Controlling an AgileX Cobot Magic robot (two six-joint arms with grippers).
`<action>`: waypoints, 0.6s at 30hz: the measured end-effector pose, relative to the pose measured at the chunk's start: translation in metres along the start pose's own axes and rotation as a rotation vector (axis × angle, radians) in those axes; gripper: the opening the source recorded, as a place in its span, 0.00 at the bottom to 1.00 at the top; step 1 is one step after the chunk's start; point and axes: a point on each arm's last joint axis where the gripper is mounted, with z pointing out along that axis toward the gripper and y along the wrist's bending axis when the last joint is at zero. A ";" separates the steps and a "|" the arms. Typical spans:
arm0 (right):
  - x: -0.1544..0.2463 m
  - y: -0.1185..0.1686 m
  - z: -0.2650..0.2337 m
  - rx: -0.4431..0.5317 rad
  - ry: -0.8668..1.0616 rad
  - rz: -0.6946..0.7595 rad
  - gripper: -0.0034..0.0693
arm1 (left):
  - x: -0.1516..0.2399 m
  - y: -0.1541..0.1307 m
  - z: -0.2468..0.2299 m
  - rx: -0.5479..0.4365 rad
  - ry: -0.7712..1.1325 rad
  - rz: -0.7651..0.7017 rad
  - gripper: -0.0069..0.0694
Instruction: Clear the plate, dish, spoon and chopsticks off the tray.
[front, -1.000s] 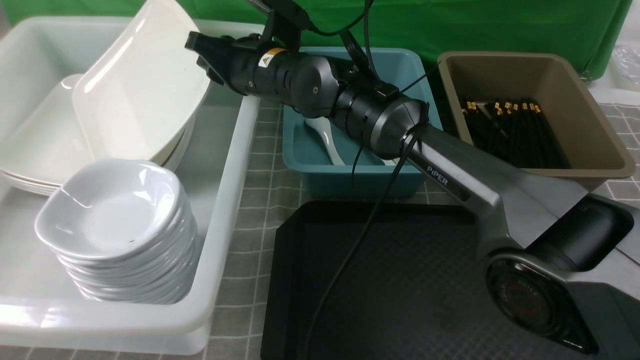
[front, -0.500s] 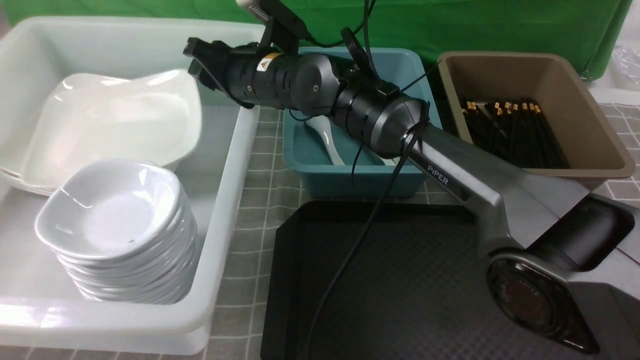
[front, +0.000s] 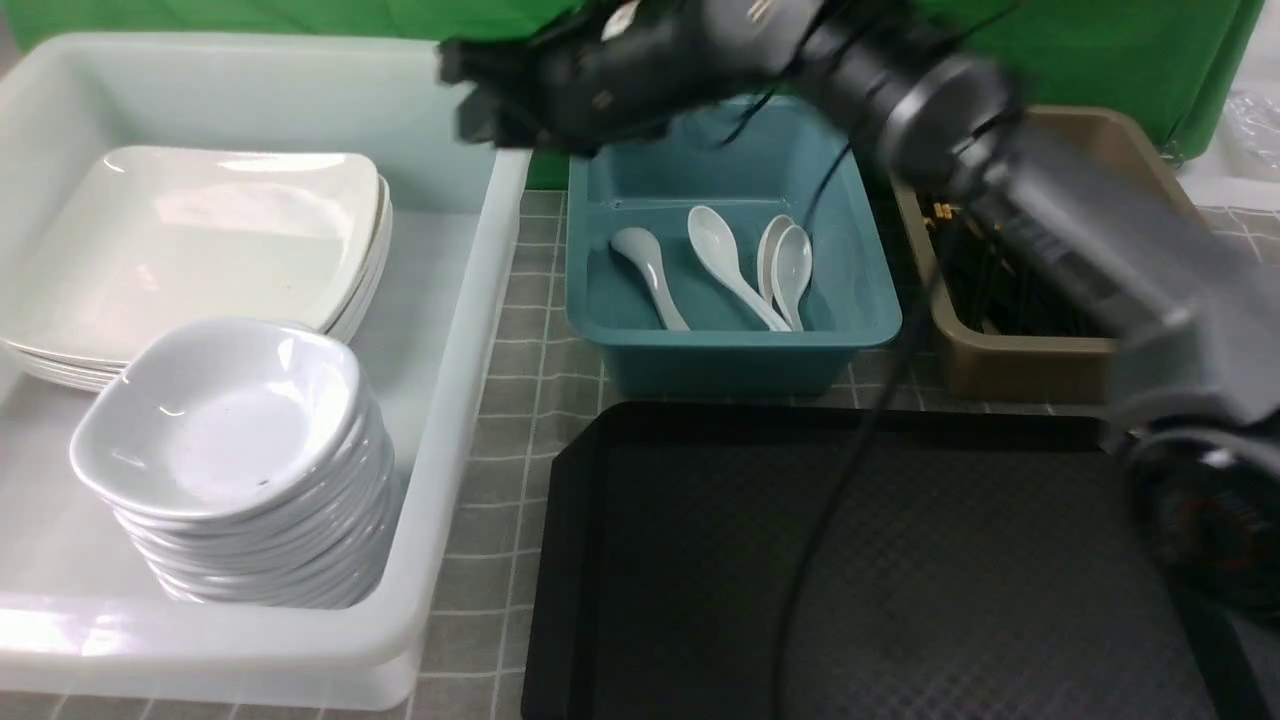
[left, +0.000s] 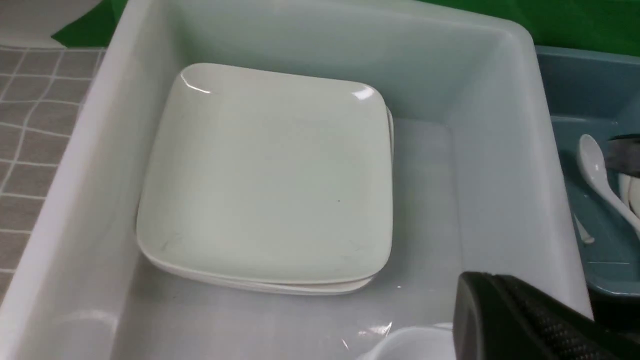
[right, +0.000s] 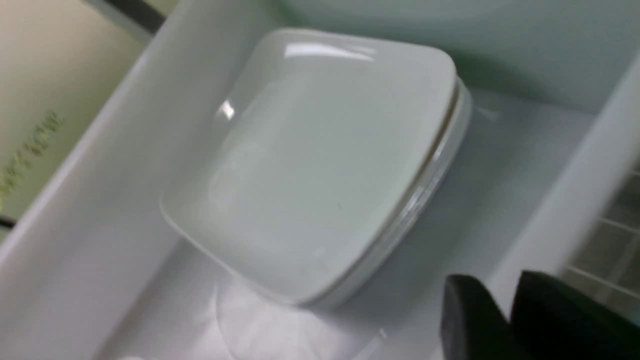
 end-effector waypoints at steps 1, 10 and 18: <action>-0.004 -0.002 -0.017 0.012 0.025 -0.031 0.17 | 0.000 -0.001 0.001 0.015 0.004 0.005 0.09; -0.027 -0.001 -0.189 0.321 0.025 -0.198 0.08 | 0.004 -0.047 0.015 0.217 0.045 0.169 0.09; 0.028 0.060 -0.371 0.571 -0.253 -0.301 0.08 | 0.021 -0.111 0.008 0.420 0.056 0.448 0.09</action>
